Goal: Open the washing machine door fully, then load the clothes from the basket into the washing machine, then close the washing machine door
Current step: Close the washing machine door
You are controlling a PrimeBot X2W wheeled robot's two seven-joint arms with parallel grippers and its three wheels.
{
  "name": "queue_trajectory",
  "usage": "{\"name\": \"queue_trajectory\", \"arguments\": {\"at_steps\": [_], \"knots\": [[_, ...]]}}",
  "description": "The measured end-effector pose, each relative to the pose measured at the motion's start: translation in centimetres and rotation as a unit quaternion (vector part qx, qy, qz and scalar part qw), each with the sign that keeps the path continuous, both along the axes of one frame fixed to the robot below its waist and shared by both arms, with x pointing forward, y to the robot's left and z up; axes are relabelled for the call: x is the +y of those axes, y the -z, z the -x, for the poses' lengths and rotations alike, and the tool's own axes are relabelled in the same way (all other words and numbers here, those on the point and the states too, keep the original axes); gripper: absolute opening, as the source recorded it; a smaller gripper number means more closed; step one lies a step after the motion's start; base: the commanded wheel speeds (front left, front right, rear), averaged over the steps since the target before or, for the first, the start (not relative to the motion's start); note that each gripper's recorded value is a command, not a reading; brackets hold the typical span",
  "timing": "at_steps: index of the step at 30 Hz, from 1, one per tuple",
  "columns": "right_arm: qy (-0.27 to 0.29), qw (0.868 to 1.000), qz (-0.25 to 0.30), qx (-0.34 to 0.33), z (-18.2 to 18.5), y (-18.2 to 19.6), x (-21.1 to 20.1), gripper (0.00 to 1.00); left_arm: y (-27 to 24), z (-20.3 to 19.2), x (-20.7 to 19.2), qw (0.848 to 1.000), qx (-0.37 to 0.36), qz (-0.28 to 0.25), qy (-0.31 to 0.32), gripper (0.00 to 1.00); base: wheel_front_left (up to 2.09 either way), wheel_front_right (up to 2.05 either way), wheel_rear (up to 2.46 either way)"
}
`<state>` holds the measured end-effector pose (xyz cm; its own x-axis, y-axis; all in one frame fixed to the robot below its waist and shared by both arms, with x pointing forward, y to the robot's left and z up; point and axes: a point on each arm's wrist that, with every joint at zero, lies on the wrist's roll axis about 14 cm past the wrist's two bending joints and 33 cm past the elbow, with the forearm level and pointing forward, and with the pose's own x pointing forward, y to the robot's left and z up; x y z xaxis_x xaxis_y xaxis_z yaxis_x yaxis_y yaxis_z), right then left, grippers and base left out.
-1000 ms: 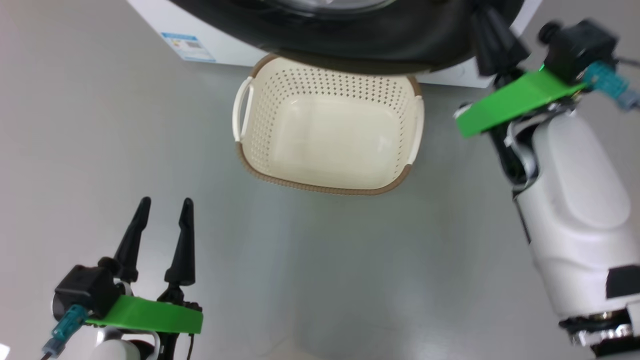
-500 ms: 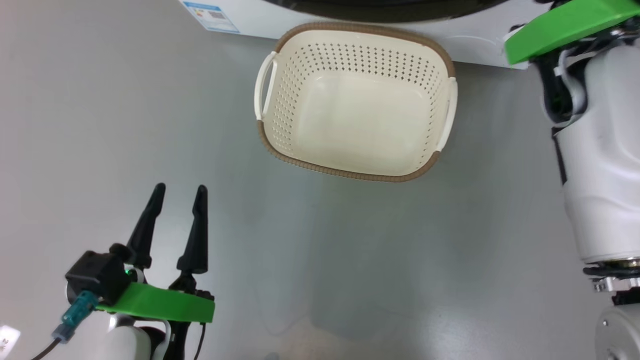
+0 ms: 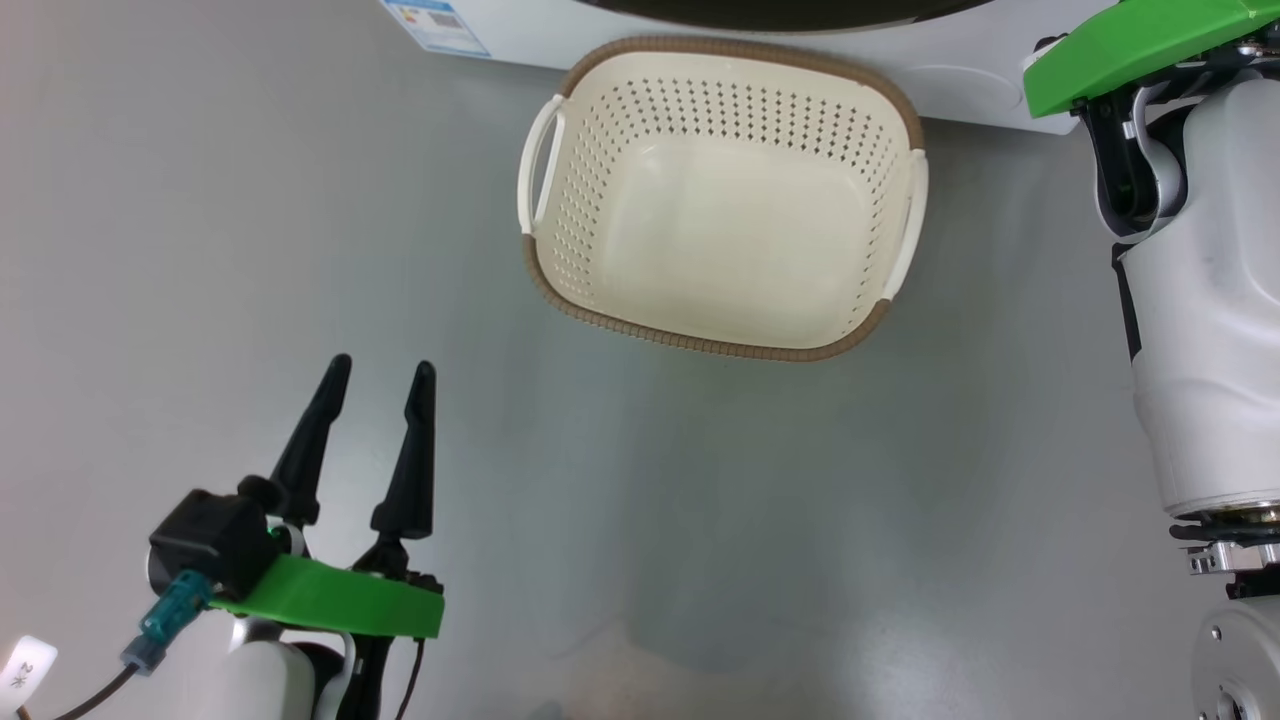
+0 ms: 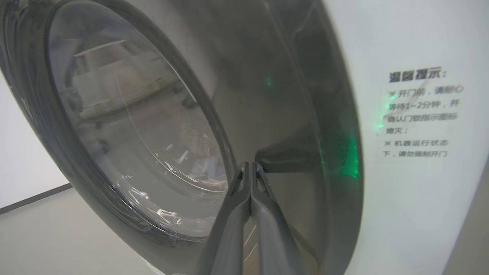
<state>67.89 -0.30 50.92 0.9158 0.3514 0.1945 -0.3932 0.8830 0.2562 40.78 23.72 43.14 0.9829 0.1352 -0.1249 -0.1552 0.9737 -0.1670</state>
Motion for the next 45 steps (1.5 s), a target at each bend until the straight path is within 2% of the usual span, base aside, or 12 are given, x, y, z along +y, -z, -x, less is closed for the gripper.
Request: {"name": "queue_trajectory", "arguments": {"at_steps": [8, 13, 22, 38, 41, 43, 45], "knots": [[-0.013, 1.000, 0.010, -0.023, 1.9, -1.9, -0.4, 0.00, -1.2, -0.4, -0.4, 1.000, -0.020, 0.004, 0.006, 1.00, 0.00, 0.00, 0.00], [-0.022, 1.000, 0.010, -0.001, 4.9, -0.3, -1.2, 0.00, -2.3, -0.8, -0.7, 0.999, -0.037, -0.001, 0.013, 1.00, 0.00, 0.00, 0.00], [-0.026, 1.000, 0.014, 0.007, 11.0, -0.4, -3.7, 0.00, -4.9, -0.6, -1.9, 0.997, -0.075, -0.004, 0.032, 1.00, 0.00, 0.00, 0.00], [0.041, 0.998, 0.045, 0.019, 20.2, -0.7, -11.2, 0.00, -6.8, 1.5, -3.5, 0.993, -0.100, -0.006, 0.063, 1.00, 0.00, 0.00, 0.00], [0.061, 0.997, 0.039, 0.020, 21.8, -0.9, -12.3, 0.35, -7.3, 1.9, -3.7, 0.992, -0.107, -0.007, 0.065, 1.00, 0.00, 0.00, 0.00], [0.070, 0.997, 0.040, 0.019, 22.8, -1.2, -12.9, 0.49, -7.7, 2.1, -4.1, 0.991, -0.113, -0.004, 0.071, 1.00, 0.00, 0.00, 0.00], [0.081, 0.996, 0.038, 0.015, 23.7, -1.6, -13.5, 0.85, -7.9, 2.4, -4.6, 0.990, -0.115, -0.002, 0.077, 1.00, 0.00, 0.00, 0.00]]}}
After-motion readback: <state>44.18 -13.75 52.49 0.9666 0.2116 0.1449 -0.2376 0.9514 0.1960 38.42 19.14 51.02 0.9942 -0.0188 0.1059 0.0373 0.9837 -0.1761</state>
